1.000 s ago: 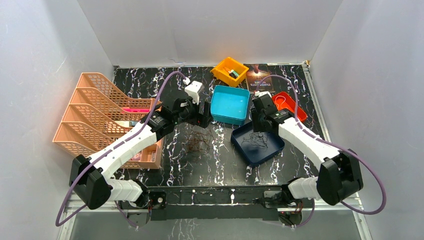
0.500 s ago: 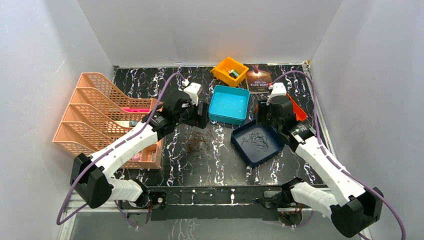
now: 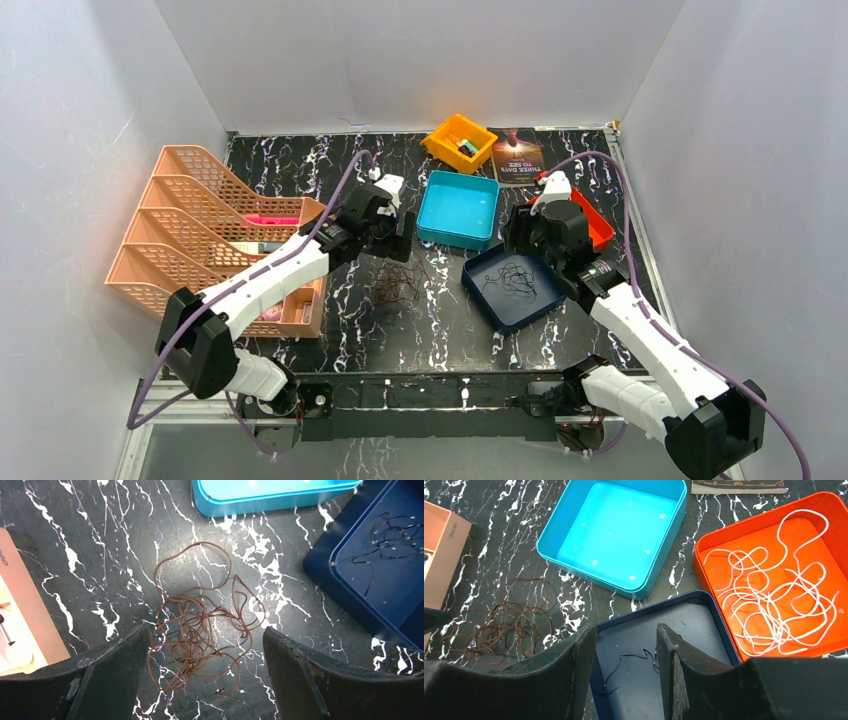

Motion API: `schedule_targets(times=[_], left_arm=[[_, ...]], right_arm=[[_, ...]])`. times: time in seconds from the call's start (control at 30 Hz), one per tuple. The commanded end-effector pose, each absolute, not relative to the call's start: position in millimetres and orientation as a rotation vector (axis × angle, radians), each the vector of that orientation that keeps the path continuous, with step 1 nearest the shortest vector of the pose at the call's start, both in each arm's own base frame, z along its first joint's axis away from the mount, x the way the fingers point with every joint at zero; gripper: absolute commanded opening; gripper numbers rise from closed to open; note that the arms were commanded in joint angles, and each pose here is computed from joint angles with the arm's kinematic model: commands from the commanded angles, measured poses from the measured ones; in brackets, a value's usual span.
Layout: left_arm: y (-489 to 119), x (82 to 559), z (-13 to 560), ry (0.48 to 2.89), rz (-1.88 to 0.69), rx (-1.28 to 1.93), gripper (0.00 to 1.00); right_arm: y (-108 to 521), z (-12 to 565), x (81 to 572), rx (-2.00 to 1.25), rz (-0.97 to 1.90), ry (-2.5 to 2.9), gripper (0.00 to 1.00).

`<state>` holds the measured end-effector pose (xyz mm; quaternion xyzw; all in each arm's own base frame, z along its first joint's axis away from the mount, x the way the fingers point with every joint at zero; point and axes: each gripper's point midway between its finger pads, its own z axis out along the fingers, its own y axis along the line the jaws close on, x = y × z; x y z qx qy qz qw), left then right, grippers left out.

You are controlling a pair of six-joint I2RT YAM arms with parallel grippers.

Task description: Untangle the cables

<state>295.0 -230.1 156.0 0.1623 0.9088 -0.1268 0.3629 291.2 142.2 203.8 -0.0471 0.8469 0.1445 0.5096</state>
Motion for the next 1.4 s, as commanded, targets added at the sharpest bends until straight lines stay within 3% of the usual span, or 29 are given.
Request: schedule_targets(times=[0.0, 0.77, 1.03, 1.37], left_arm=[[-227, 290, 148, 2.397, -0.308, 0.397, 0.81], [-215, 269, 110, 2.562, -0.244, 0.406, 0.78], [-213, 266, 94, 2.610, -0.217, 0.394, 0.72], [-220, 274, 87, 2.597, -0.234, 0.384, 0.69]], right_arm=[[150, 227, 298, -0.079, 0.421, 1.946, 0.56], [155, 197, 300, -0.066, 0.433, 2.014, 0.58], [162, 193, 297, -0.084, 0.466, 2.038, 0.61], [229, 196, 276, -0.395, 0.852, 2.058, 0.59]])
